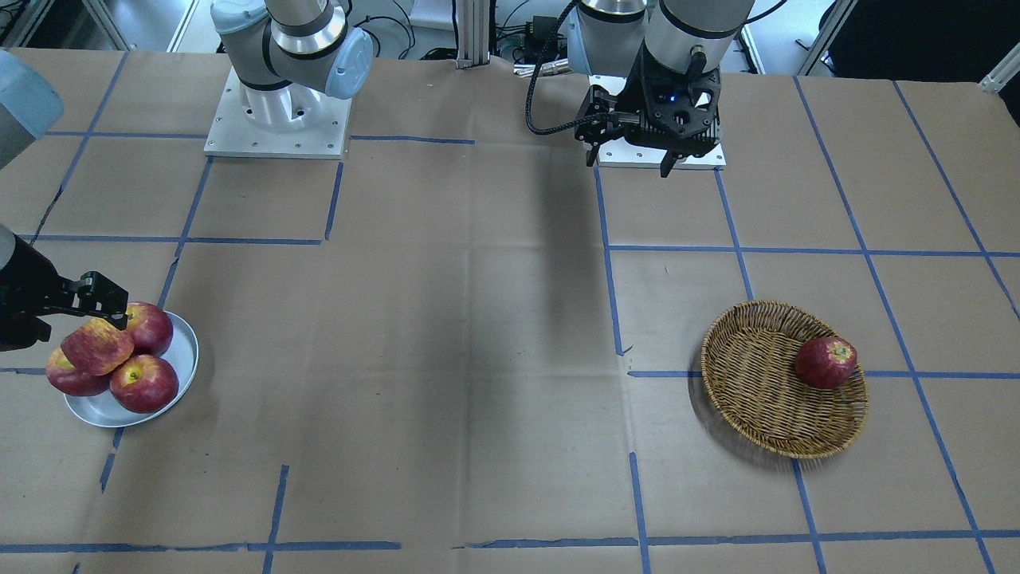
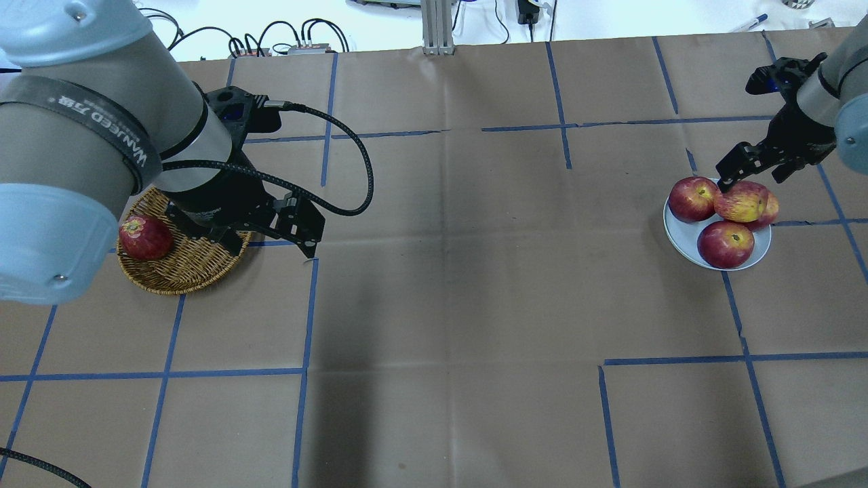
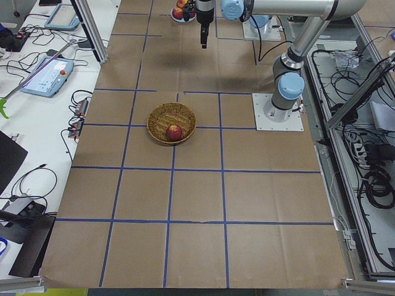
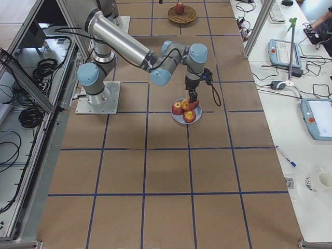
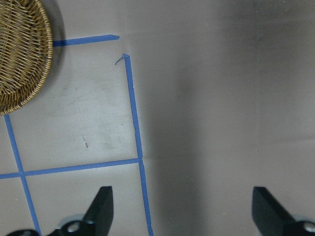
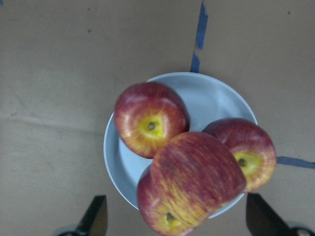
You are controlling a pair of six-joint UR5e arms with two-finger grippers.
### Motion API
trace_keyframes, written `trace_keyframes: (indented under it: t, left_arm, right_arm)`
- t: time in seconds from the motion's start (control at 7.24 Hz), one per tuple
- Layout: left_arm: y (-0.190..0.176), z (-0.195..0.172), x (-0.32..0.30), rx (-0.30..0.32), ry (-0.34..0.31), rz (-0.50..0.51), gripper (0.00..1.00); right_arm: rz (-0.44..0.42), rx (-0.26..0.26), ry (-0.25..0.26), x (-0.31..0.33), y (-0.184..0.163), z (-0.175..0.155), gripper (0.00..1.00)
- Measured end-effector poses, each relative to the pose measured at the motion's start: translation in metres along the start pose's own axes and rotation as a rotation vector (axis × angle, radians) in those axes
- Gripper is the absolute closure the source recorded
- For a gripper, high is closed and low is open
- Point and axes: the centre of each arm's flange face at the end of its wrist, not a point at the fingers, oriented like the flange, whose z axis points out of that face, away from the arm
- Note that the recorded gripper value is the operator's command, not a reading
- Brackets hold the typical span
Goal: Transfer apple from basket to plate
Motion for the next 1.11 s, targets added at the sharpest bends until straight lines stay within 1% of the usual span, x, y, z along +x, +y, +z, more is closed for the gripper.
trace_keyframes:
  t: [0.14,0.28,0.55,1.11]
  left_arm:
    - [0.006,0.004,0.0,-0.001,0.001,-0.001,0.01]
    - [0.009,0.005,0.0,0.001,0.001,-0.001,0.01]
    - [0.011,0.005,0.0,0.005,0.0,-0.003,0.01]
    - [0.012,0.004,-0.001,0.007,0.0,0.0,0.01]
  right_arm:
    - [0.013,0.003,0.007,-0.035,0.0,-0.037,0.0]
    - [0.027,0.003,0.009,-0.056,0.002,-0.057,0.0]
    - [0.04,0.003,0.01,-0.067,0.003,-0.068,0.0]
    - [0.056,0.009,0.011,-0.08,0.004,-0.075,0.0]
